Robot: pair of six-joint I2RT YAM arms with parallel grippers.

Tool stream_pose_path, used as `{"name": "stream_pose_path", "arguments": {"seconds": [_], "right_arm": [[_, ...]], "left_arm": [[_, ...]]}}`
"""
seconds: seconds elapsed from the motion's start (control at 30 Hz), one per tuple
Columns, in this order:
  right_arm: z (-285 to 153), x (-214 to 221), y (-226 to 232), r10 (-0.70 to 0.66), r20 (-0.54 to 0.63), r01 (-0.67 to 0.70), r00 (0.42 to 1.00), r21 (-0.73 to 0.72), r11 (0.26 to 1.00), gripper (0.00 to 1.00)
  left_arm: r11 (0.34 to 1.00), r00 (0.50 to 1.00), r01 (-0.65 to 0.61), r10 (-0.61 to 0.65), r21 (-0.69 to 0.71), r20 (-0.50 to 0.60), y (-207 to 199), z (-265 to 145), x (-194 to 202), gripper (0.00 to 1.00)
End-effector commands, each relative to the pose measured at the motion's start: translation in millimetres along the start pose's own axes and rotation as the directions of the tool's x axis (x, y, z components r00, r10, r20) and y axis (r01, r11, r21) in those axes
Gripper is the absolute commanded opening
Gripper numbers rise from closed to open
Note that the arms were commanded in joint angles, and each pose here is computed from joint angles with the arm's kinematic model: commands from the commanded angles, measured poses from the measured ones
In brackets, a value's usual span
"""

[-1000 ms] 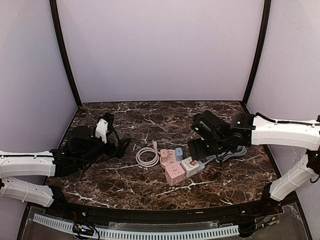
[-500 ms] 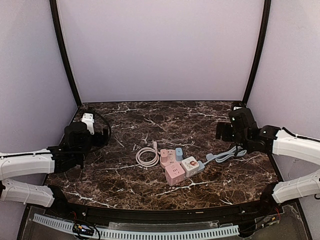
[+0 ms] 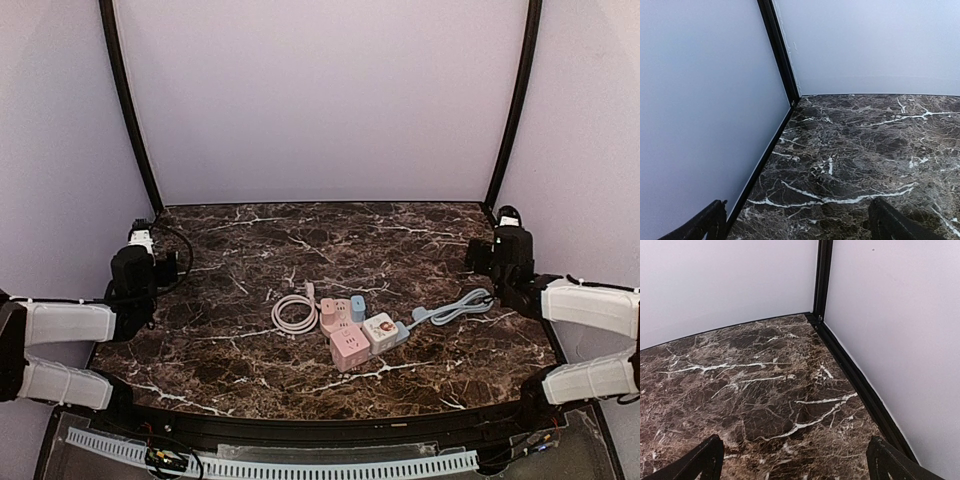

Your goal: Insert the plug

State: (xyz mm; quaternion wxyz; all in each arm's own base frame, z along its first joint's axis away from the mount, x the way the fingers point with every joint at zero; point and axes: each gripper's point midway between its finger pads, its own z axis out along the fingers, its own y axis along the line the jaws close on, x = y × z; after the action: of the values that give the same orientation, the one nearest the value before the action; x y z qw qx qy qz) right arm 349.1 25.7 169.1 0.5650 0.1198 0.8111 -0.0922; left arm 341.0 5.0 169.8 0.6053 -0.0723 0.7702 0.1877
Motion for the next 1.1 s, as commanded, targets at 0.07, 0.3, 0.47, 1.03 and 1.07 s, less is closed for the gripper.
{"name": "stream_pose_path", "arguments": {"seconds": [0.07, 0.3, 0.47, 1.03, 1.07], "right_arm": [[-2.4, 0.4, -8.9, -0.013, 0.209, 0.026, 0.978, -0.058, 0.998, 0.99], [-8.6, 4.4, -14.8, 0.052, 0.328, -0.006, 0.943, -0.141, 0.99, 0.99], [2.7, 1.1, -6.7, 0.041, 0.319, 0.021, 0.947, -0.187, 0.982, 0.99], [16.3, 8.4, 2.3, -0.04, 0.395, 0.157, 0.918, -0.268, 0.951, 0.99], [18.5, 8.1, 0.8, -0.034, 0.388, 0.148, 0.921, -0.268, 0.952, 0.99]], "left_arm": [[1.0, 0.998, 0.031, -0.031, -0.003, 0.061, 6.2, 20.9, 15.0, 0.99], [0.999, 0.998, -0.021, 0.02, 0.024, 0.056, 1.4, 33.0, 21.5, 0.99], [1.0, 0.999, -0.002, 0.001, 0.017, 0.054, 10.2, 40.5, 25.9, 0.99], [0.998, 0.998, 0.058, -0.059, 0.018, 0.015, 16.4, 65.3, 47.4, 0.99], [0.998, 0.998, 0.058, -0.059, 0.018, 0.014, 16.3, 65.3, 47.6, 0.99]]}}
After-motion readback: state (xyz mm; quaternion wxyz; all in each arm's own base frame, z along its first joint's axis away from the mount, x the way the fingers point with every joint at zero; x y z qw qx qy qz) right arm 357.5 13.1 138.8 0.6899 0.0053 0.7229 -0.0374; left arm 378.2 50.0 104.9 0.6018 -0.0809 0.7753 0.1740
